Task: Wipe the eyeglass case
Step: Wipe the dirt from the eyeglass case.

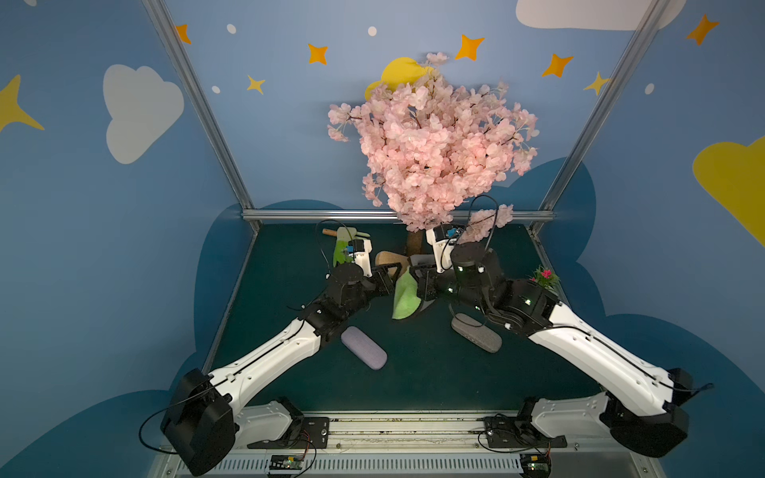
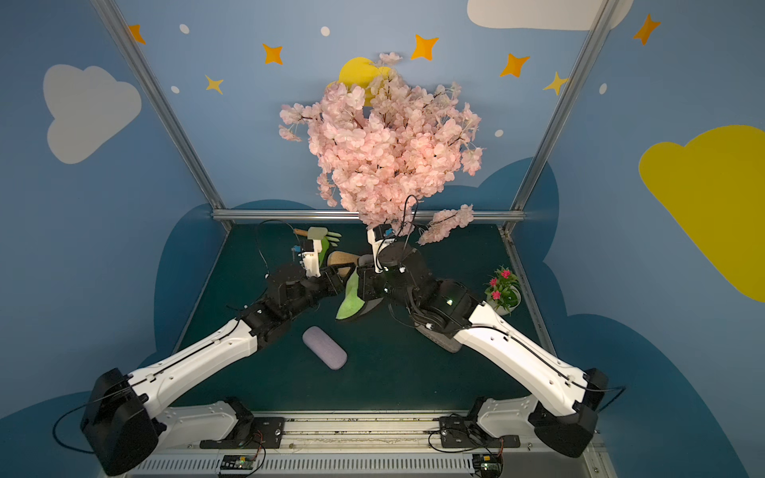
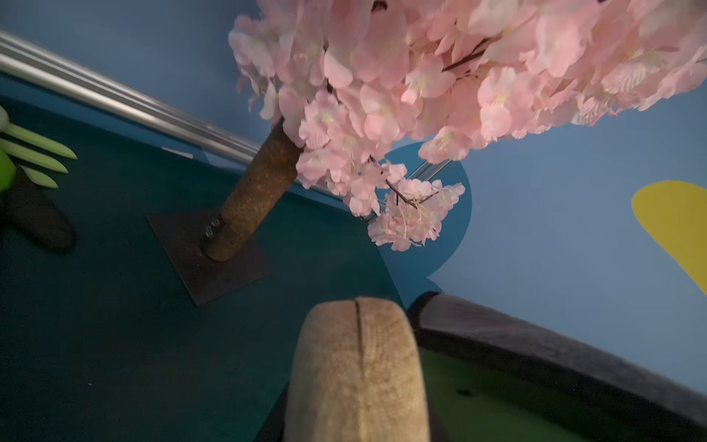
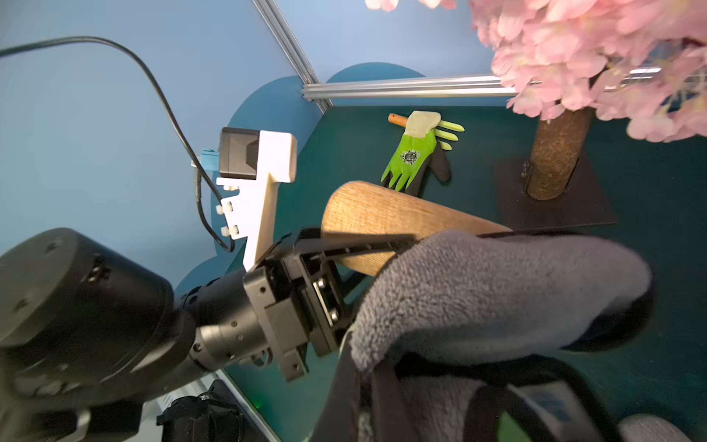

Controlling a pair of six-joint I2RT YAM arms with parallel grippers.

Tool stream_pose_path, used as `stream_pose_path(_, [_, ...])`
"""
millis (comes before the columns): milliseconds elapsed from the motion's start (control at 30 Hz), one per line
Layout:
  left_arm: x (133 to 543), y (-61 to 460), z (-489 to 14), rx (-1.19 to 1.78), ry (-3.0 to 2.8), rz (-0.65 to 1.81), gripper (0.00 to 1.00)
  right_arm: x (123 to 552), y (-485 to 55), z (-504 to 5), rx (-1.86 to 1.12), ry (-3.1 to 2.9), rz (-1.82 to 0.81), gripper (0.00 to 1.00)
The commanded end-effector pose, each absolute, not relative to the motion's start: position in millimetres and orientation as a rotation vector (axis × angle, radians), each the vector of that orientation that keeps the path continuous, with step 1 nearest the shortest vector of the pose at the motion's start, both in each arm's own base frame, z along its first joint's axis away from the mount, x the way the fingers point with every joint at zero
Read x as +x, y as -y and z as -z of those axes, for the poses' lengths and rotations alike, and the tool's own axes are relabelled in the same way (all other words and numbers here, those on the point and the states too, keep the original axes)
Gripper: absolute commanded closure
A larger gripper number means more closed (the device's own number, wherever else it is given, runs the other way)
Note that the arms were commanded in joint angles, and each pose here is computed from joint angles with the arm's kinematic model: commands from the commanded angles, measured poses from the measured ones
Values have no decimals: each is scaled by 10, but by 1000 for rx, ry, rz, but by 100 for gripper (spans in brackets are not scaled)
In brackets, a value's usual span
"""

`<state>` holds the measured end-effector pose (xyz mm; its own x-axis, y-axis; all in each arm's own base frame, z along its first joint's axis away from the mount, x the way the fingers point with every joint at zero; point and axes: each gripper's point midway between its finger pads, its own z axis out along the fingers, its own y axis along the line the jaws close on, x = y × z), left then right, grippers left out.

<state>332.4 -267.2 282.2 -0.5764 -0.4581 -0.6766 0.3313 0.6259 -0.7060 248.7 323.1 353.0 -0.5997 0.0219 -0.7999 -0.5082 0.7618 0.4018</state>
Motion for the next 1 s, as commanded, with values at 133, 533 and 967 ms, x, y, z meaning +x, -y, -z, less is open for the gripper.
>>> stream_pose_path(133, [3201,2694,-3460,-169,-1734,1356,97,2887,-2964,-2667,-145,-2264,-757,100])
stream_pose_path(533, [3333,2427,-2869,-423,-1991,1308,97,2741,-2705,-3249,-264,-2154,-734,100])
stream_pose_path(967, [3426,2062,-2513,-548,-2064,1222,97,2788,-2721,-2731,-114,-2361,-850,100])
